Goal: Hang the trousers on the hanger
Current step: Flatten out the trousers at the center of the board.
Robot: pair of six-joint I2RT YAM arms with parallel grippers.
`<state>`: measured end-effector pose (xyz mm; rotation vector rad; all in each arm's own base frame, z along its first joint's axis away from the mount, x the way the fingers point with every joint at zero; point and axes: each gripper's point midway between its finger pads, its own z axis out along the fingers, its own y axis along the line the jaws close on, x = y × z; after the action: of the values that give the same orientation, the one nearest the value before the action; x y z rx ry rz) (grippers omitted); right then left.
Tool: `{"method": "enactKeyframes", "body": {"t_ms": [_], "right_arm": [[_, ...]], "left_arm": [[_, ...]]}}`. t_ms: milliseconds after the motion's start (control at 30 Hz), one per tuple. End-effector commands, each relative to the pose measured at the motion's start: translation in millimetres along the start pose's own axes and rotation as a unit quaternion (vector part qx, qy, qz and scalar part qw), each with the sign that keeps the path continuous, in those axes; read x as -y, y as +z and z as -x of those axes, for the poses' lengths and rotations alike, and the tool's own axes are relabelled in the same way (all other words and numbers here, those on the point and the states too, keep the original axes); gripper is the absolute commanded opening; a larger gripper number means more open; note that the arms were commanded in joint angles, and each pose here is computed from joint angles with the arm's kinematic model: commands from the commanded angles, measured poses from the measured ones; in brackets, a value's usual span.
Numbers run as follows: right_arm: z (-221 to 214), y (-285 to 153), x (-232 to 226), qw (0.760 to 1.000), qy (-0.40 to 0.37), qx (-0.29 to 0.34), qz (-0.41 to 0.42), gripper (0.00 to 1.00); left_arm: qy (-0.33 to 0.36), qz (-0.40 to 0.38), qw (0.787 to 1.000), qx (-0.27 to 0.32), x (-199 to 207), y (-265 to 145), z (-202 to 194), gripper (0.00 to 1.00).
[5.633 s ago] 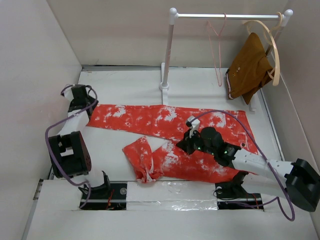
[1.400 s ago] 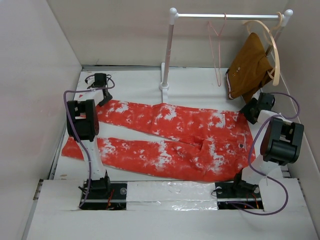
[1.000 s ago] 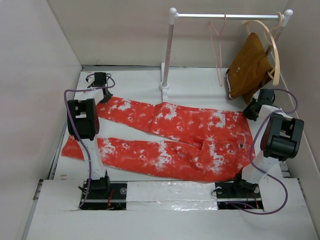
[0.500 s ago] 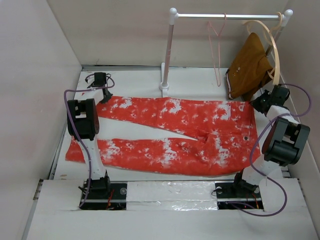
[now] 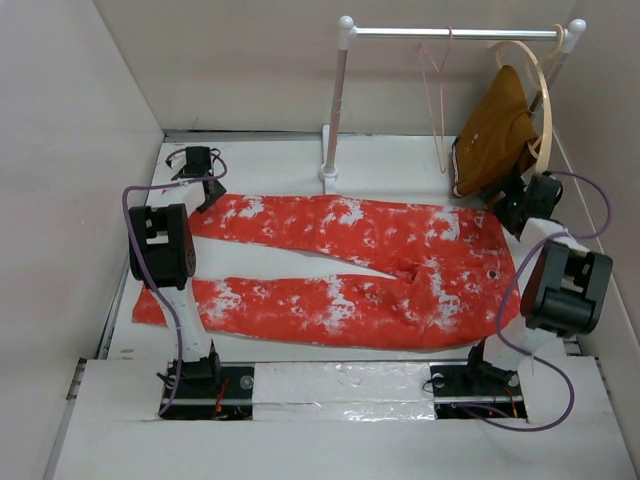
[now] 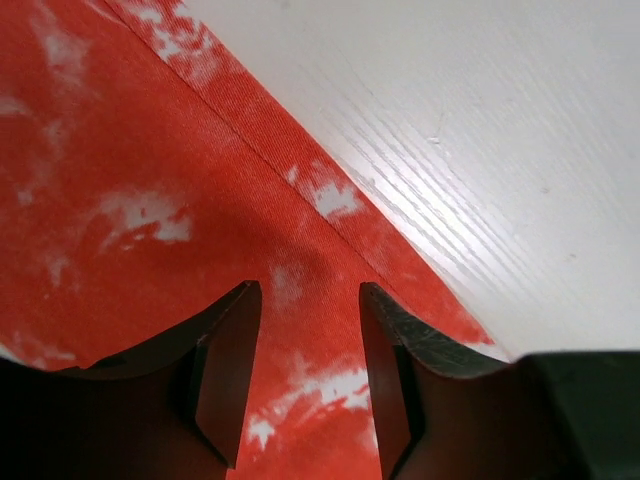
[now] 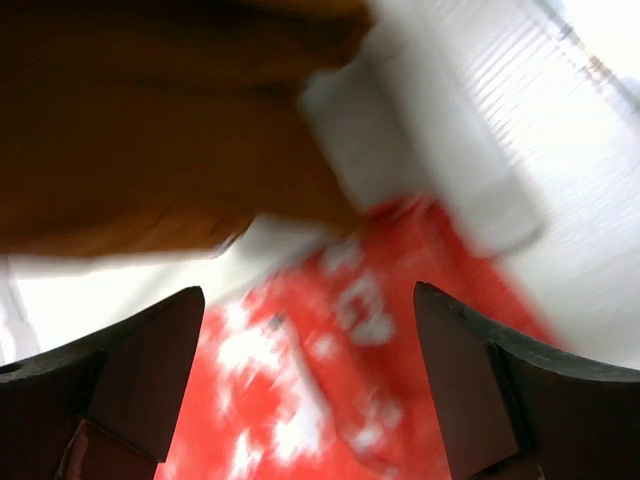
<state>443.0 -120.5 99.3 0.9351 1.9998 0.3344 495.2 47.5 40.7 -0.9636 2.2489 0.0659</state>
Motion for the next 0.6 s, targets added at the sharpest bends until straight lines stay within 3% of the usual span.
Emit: {"method": "enactKeyframes", "body": {"t_ms": [0, 133, 233, 300, 333, 367, 433, 467, 500, 567], "right_arm": [[6.8, -39.4, -46.4, 0.996, -0.012, 0.071, 0.060, 0.92], [-47.9, -73.6, -72.2, 0.992, -0.042, 0.061, 0.105, 0.86], [-101.1, -95.4, -71.8, 0.988, -0.067, 0.041, 0.134, 0.79], [-140.3, -109.2, -83.2, 0.980, -0.094, 0.006, 0.177, 0.61], [-157.1, -119.4, -81.8, 0.976, -0.101, -0.005, 0.193, 0.54], [-184.1, -133.5, -96.2, 0.964, -0.121, -0.036, 0.233, 0.37], [-207.0, -158.4, -111.9, 0.946, -0.149, -0.053, 0.283, 0.26], [-218.0, -169.7, -121.0, 0.936, -0.162, -0.063, 0.305, 0.19], [-244.8, -192.7, -139.5, 0.910, -0.195, -0.087, 0.354, 0.17], [-266.7, -217.2, -161.9, 0.886, -0.228, -0.104, 0.391, 0.10]], "left_arm": [[-0.018, -0.049, 0.996, 0.065, 21.3, -53.1, 44.3, 0.42], [-0.038, -0.091, 0.988, 0.119, 32.5, -105.2, 75.8, 0.42], [-0.057, -0.126, 0.978, 0.153, 36.5, -137.8, 85.0, 0.37], [-0.070, -0.157, 0.975, 0.143, 40.8, -147.6, 77.3, 0.29], [-0.073, -0.190, 0.970, 0.136, 49.0, -162.3, 76.6, 0.19], [-0.074, -0.211, 0.965, 0.140, 58.2, -171.4, 75.7, 0.16], [-0.071, -0.240, 0.958, 0.140, 74.9, -192.6, 64.9, 0.06], [-0.066, -0.246, 0.957, 0.142, 80.3, -199.5, 61.0, 0.03], [-0.063, -0.253, 0.955, 0.143, 86.1, -207.8, 57.7, 0.01], [-0.055, -0.278, 0.948, 0.142, 97.9, -226.1, 45.3, 0.00]]}}
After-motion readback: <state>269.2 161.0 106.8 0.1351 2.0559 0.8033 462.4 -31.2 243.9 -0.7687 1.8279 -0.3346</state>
